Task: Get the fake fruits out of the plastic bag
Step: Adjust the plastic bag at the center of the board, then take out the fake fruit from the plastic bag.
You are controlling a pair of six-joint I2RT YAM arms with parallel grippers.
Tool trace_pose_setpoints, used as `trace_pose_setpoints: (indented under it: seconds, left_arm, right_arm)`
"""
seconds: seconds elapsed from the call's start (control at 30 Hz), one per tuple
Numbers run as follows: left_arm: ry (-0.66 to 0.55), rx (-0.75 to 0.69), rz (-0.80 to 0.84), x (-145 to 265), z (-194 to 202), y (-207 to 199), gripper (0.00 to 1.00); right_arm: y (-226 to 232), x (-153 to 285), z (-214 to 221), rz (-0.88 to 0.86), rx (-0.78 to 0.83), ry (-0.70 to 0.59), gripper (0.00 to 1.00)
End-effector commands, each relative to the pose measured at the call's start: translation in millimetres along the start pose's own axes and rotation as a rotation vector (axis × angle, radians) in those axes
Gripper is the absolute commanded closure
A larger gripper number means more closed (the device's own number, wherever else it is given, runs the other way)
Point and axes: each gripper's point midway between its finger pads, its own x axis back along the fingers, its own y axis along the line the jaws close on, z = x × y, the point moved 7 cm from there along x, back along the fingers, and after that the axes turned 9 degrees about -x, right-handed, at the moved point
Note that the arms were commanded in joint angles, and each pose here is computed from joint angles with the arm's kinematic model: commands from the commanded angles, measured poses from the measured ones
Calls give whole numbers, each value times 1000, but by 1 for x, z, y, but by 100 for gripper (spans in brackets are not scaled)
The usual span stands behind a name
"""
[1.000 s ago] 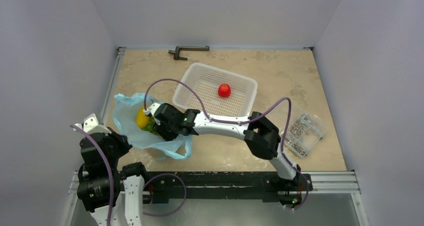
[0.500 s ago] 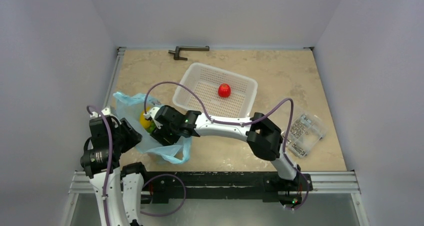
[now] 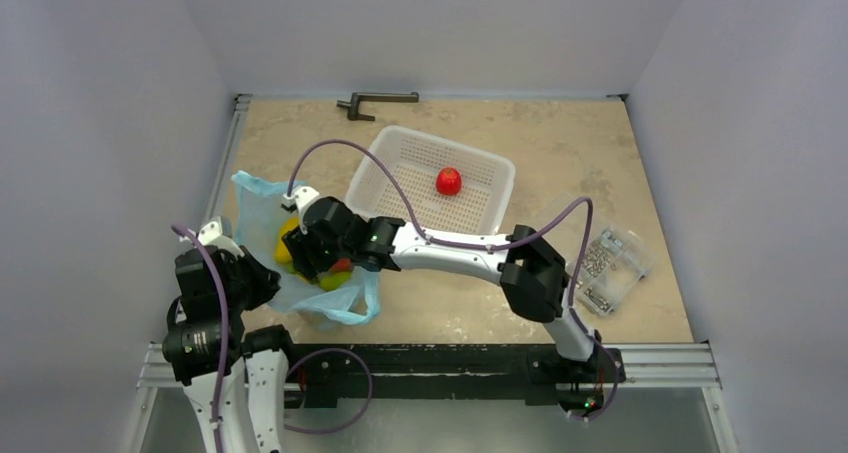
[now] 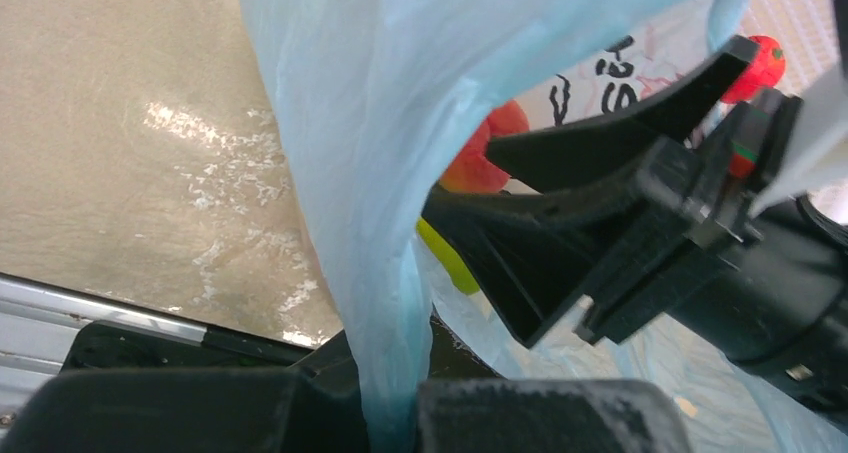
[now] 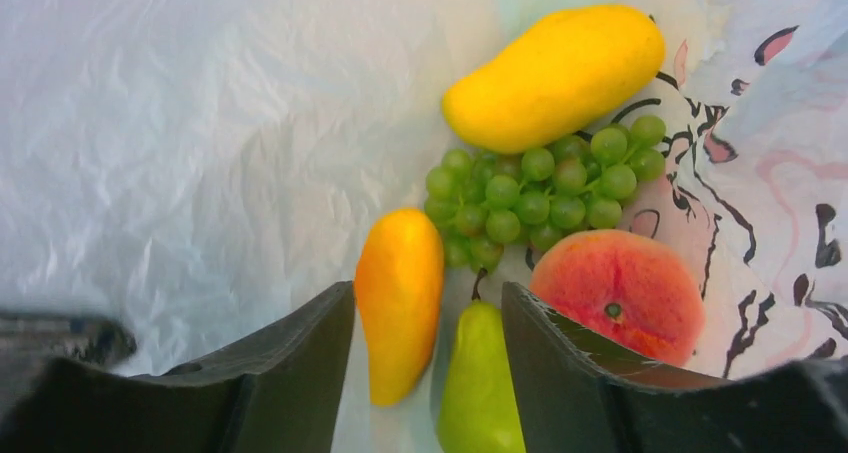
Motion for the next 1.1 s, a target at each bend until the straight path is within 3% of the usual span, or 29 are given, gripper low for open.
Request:
trace_pose_setpoints:
  seconds: [0.0,0.2,0.43,0.8,0.9,1.07]
  left_arm:
    - [-71,-70,98,6,-9,-10,100]
    - [-102,-73,141,6,-9,-14,100]
    - [-69,-73,150,1,-10,-14,100]
    - [-78,-74,155,2,-7,-14,100]
    - [-78,-72,154,1,-7,-14,100]
    - [-75,-67,146,0,-7,-13,100]
  right_arm:
    - [11,-14,-10,-20,-50,-51,48]
    - [14,-27,13,-95,-25,62,49]
    - [20,-36,46,-154,11,153,40]
    - [8,-70,93,-35,44,167,33]
    - [1,-78,97,16,44,159,35]
    - [10,-66,75,-12,42,106,58]
